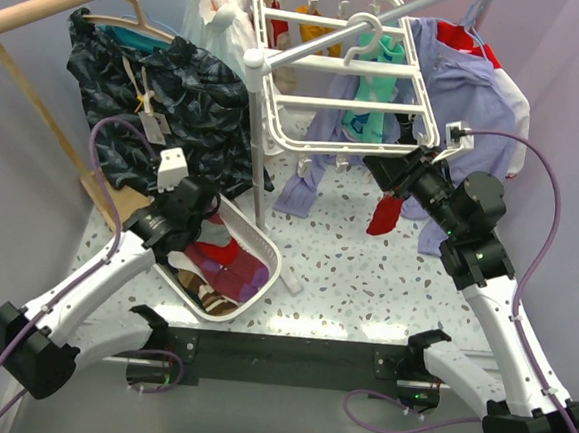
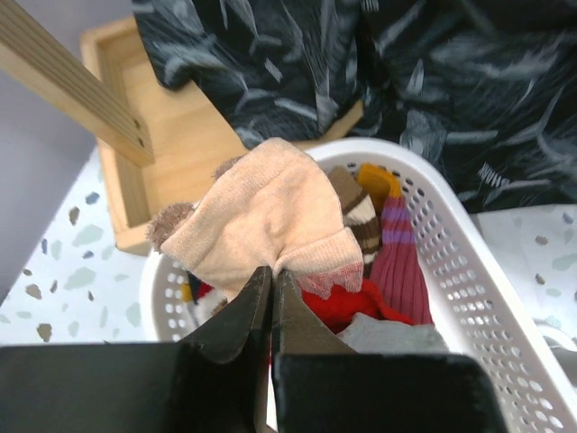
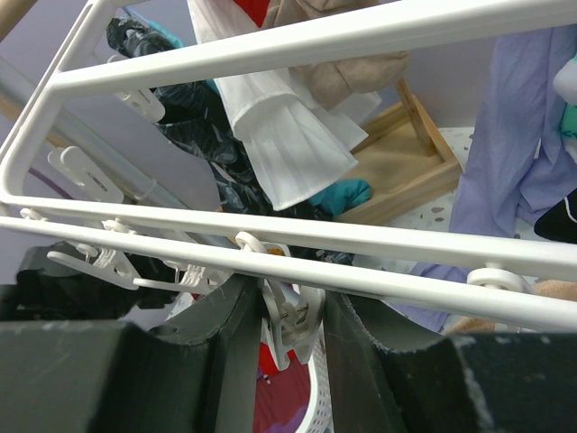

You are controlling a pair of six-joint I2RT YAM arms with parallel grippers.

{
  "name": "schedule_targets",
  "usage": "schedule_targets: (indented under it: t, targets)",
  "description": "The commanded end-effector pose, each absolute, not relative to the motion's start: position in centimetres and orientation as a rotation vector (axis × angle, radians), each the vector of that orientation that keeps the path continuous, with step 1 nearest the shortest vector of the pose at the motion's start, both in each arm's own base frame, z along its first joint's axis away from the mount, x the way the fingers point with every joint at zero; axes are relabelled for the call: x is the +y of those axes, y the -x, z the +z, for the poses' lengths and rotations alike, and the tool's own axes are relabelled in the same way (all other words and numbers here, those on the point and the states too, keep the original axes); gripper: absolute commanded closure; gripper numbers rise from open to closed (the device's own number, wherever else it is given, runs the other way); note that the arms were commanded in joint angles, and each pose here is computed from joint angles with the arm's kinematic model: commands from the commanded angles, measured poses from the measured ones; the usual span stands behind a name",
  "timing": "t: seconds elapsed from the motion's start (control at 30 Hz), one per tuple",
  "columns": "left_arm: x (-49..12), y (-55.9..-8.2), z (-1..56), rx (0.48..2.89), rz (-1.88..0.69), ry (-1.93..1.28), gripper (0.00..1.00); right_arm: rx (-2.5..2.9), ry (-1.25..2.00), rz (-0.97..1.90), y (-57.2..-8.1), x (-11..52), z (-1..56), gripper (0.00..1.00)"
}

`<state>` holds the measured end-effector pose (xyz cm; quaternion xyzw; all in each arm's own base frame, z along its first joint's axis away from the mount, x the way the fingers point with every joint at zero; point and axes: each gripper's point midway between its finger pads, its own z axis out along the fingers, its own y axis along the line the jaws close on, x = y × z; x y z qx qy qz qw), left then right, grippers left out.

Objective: Clip the socks to the hanger
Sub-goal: Pick up the sock from the bin.

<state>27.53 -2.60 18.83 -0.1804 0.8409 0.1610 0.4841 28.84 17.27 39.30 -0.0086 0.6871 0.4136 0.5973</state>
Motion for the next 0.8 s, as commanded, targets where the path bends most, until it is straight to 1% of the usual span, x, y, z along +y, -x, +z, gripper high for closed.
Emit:
schedule_targets:
  t: [0.0,0.2,0.3,0.43,0.47,0.6,0.77]
  targets:
    - [-0.9,-27.2,25.2,1.908,0.418,0.388,0.99,1.614,0.030,0.932,-28.9,17.0,39.3,0.92]
    - [-0.5,-26.9,30.3,1.821,0.386,0.295,0.99,1.608,0.031,0.930,-28.8,17.0,39.6,0.92]
    - [-1.7,-26.9,31.4,1.821,0.292,0.227,0.99,1.605,0.031,0.928,-28.7,17.0,39.8,0.92]
    - [-4.7,-26.6,31.2,1.846,0.095,0.097,1.00,1.603,0.031,0.926,-28.7,16.9,40.0,0.92]
    - [-4.8,-26.5,30.7,1.854,0.090,0.087,1.00,1.605,0.032,0.927,-28.7,16.9,39.9,0.92]
    - [-5.1,-25.3,31.6,1.773,0.012,0.014,1.00,1.605,0.030,0.927,-28.6,16.9,39.9,0.92]
    - [-10.0,-24.0,34.0,1.636,-0.239,-0.261,1.00,1.600,0.027,0.946,-28.7,17.1,40.1,0.92]
